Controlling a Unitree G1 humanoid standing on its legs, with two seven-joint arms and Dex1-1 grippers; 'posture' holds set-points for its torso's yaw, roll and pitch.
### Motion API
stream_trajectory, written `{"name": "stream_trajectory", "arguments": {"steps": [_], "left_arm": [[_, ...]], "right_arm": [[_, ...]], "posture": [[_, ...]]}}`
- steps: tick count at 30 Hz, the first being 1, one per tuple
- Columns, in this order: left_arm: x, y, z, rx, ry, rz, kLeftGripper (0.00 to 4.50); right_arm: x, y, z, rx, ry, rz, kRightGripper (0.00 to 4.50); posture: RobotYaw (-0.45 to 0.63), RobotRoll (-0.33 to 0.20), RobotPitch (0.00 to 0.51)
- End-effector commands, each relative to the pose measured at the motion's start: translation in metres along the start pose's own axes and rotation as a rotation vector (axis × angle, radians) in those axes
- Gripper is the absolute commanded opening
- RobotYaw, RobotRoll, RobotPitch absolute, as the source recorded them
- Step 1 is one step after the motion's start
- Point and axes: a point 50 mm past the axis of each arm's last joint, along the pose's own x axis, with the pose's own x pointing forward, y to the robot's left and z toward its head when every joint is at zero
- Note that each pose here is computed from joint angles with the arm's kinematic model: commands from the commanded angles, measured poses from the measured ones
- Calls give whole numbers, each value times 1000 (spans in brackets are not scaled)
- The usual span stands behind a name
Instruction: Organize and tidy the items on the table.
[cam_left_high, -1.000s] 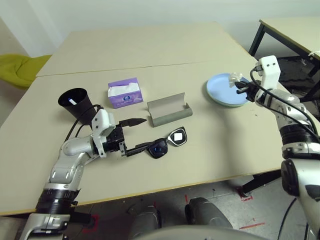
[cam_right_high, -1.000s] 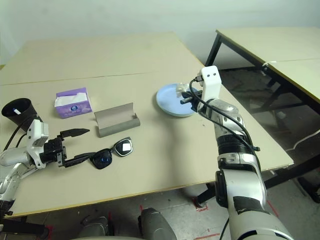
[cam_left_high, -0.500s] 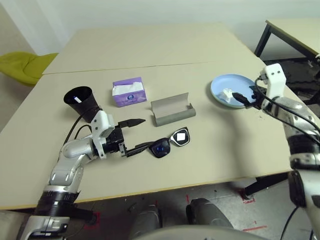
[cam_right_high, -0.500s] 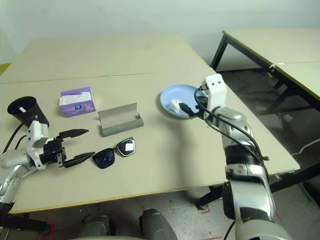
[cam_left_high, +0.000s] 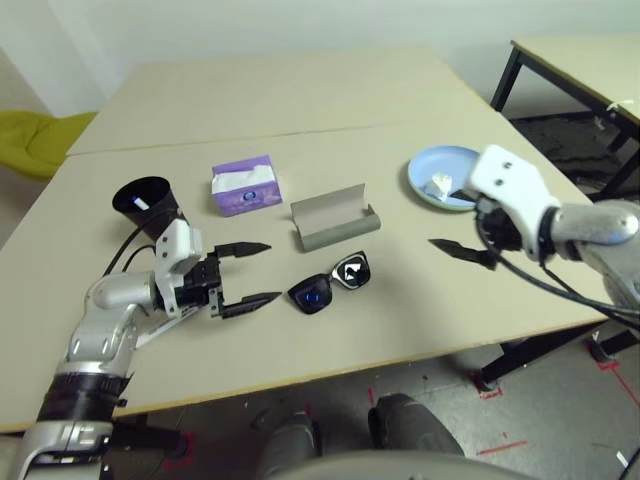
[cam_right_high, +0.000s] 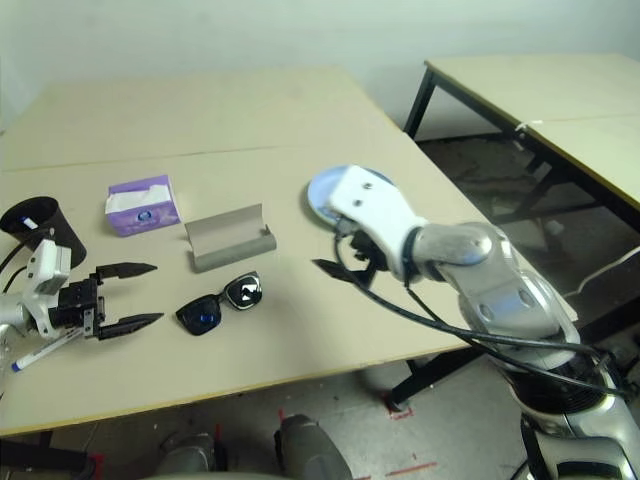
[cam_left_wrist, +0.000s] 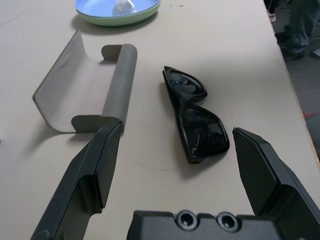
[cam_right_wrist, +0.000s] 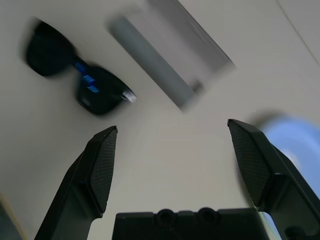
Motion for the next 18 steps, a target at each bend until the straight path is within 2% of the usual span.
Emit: {"name": "stream_trajectory", "arguments": {"steps": [1, 6, 10, 18], "left_arm": [[-7, 3, 1, 17, 20, -8, 4500], [-14, 3, 0, 25, 33, -11, 4500], [-18, 1, 1, 27, 36, -6, 4500], [-20, -2, 1, 26, 43, 5, 4500]], "right_arm": [[18, 7, 19, -50, 19, 119, 4480], [47, 19, 43, -124, 20, 259, 4480], [66, 30, 42, -191, 72, 329, 4480], [98, 39, 46, -326, 101, 337, 4480]], "posture": [[-201, 0, 81], [-181, 0, 80], [-171, 0, 78], [-161, 0, 75]]}}
